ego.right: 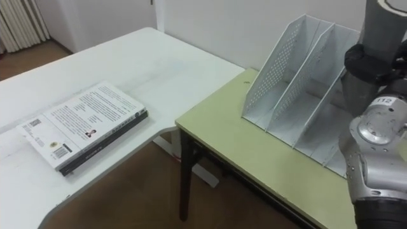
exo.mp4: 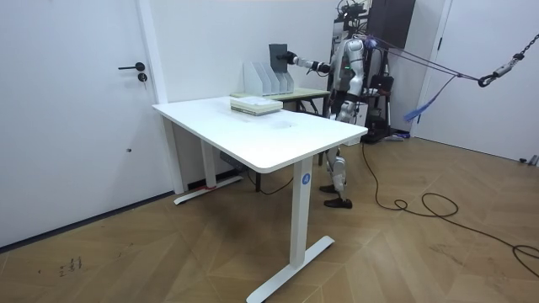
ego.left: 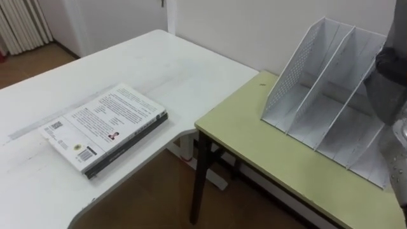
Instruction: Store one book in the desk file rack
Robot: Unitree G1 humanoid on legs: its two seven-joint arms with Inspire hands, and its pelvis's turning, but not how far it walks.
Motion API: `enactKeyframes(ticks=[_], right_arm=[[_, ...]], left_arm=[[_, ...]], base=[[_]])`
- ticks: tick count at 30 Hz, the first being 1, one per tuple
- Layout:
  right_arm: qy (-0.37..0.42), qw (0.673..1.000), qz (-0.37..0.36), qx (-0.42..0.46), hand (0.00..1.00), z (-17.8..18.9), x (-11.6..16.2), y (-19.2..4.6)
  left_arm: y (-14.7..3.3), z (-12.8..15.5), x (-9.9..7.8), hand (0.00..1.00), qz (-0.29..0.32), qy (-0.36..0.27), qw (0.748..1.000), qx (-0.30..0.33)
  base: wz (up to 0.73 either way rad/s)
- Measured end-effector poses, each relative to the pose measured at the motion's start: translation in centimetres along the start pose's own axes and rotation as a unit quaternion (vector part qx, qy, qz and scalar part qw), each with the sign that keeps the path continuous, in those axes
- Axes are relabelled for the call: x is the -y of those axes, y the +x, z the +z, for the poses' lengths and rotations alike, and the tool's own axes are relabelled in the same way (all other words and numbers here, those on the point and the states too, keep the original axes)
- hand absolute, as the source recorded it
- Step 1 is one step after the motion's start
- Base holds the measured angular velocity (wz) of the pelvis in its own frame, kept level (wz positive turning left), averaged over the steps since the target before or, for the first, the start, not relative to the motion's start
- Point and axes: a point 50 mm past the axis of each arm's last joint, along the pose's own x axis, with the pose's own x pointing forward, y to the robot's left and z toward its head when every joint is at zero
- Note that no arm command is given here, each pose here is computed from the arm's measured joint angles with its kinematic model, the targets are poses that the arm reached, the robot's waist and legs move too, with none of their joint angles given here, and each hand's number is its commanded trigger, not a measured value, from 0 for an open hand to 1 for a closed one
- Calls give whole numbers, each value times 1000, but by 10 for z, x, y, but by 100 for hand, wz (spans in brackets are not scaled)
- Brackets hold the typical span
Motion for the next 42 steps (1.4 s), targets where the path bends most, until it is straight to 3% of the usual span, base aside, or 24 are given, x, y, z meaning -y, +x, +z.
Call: enactKeyframes(ticks=[7,18,42], right_arm=[[-22,999,-16,17,100,11,12,16],[-50,997,-42,-50,100,-1,7,35],[-63,994,-52,-73,100,-11,13,35]], left_arm=[[-1,0,-2,0,-2,-1,1000,-6],[-3,1,-7,0,6,-3,1000,-14],[-4,-1,-12,0,41,-14,999,-26]], base=[[0],[3],[2]])
